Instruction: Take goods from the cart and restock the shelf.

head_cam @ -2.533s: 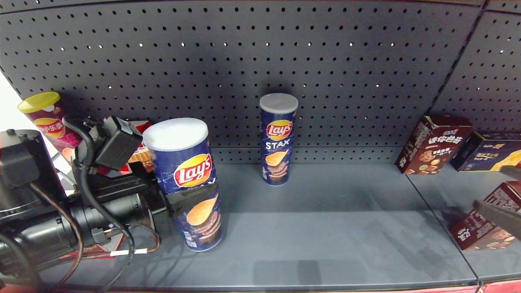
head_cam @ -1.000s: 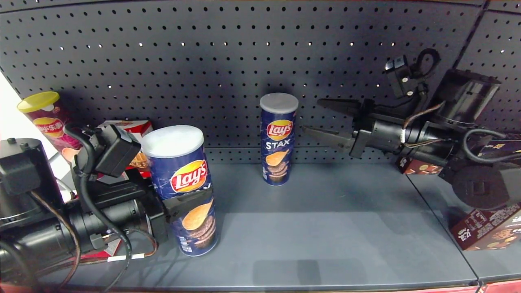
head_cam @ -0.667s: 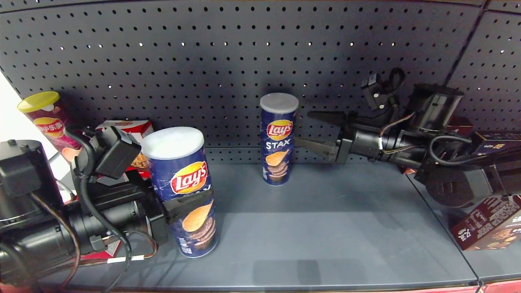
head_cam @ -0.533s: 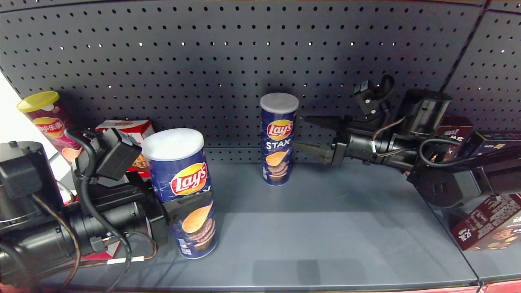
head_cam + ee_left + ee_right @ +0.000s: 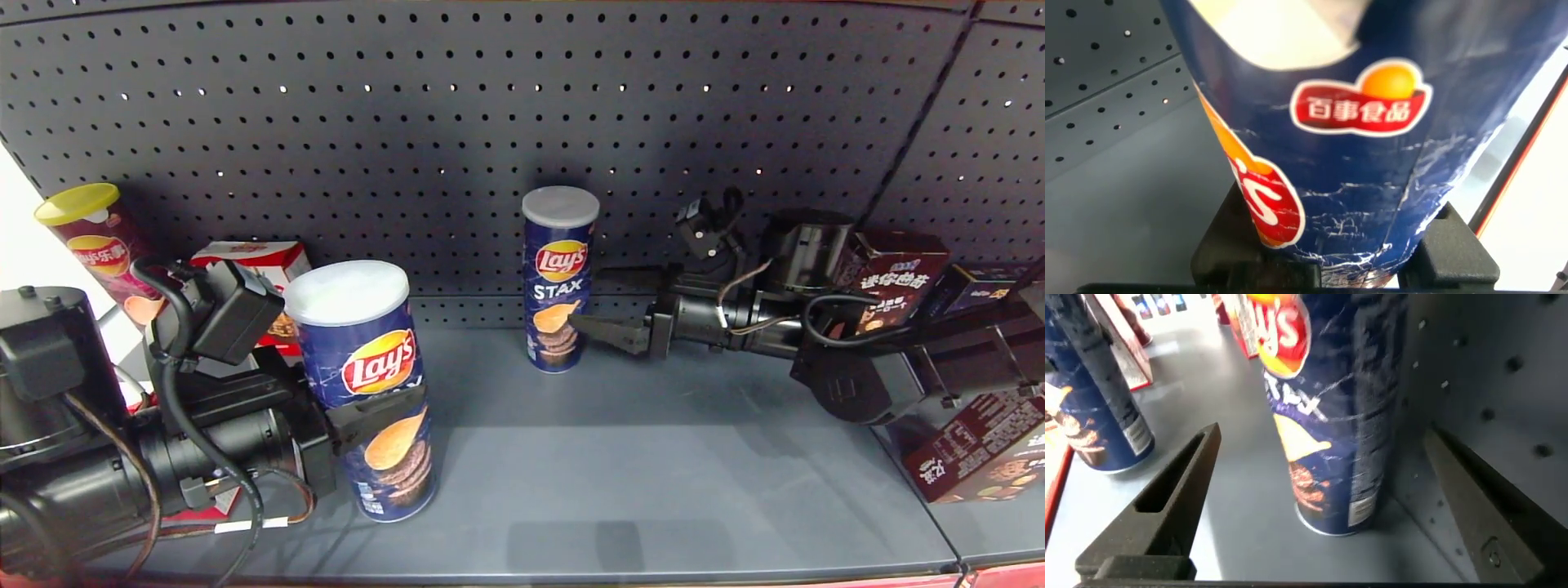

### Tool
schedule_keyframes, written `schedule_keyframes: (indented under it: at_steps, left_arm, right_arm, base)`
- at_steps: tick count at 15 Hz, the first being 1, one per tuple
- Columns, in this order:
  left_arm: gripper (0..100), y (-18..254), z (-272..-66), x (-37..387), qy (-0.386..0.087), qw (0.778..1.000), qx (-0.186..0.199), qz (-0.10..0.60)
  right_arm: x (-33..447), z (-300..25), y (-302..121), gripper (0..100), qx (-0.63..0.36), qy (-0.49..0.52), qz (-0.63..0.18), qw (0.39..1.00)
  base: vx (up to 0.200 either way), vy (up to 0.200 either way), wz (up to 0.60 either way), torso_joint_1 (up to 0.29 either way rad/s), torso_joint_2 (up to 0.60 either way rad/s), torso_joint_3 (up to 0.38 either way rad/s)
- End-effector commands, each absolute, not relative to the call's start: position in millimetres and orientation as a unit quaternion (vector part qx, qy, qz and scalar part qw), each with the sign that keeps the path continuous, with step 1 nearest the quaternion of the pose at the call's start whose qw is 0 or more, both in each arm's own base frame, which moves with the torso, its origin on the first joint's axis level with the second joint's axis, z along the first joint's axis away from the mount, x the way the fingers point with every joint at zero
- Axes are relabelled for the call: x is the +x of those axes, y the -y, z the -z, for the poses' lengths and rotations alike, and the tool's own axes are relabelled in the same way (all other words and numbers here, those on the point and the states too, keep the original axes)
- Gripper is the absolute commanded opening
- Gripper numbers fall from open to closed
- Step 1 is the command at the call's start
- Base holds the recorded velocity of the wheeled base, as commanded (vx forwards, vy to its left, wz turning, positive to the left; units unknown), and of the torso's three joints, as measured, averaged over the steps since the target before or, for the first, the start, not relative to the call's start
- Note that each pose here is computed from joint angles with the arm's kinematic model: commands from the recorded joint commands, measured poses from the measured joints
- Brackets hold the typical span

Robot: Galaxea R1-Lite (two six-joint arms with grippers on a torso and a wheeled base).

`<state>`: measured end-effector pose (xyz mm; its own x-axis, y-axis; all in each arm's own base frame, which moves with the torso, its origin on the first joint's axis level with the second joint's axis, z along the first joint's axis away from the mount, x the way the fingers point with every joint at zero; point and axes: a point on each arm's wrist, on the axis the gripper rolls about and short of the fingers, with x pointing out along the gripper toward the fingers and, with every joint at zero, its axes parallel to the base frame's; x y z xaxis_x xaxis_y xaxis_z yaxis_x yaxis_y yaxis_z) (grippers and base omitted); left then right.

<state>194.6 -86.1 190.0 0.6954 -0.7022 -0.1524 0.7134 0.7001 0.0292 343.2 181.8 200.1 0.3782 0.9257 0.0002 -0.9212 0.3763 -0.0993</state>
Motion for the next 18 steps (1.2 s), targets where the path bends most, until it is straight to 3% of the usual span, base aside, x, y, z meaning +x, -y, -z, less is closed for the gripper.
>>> schedule_keyframes:
  at_steps: [1, 18]
  left_arm:
    - [0, 86.1, -190.3, 194.6, -0.064, 0.920, 0.043, 0.385]
    - [0, 82.9, -186.4, 194.3, -0.071, 0.922, 0.042, 0.379]
  right_arm:
    - [346.3, -193.3, -185.8, 100, -0.041, 0.020, -0.560, 0.827]
    - [378.4, -144.4, -220.9, 100, -0.043, 0.002, -0.578, 0.815]
  base:
    - [0.000, 0.000, 0.00, 0.000, 0.00, 0.000]
    - [0.000, 0.000, 0.00, 0.000, 0.00, 0.000]
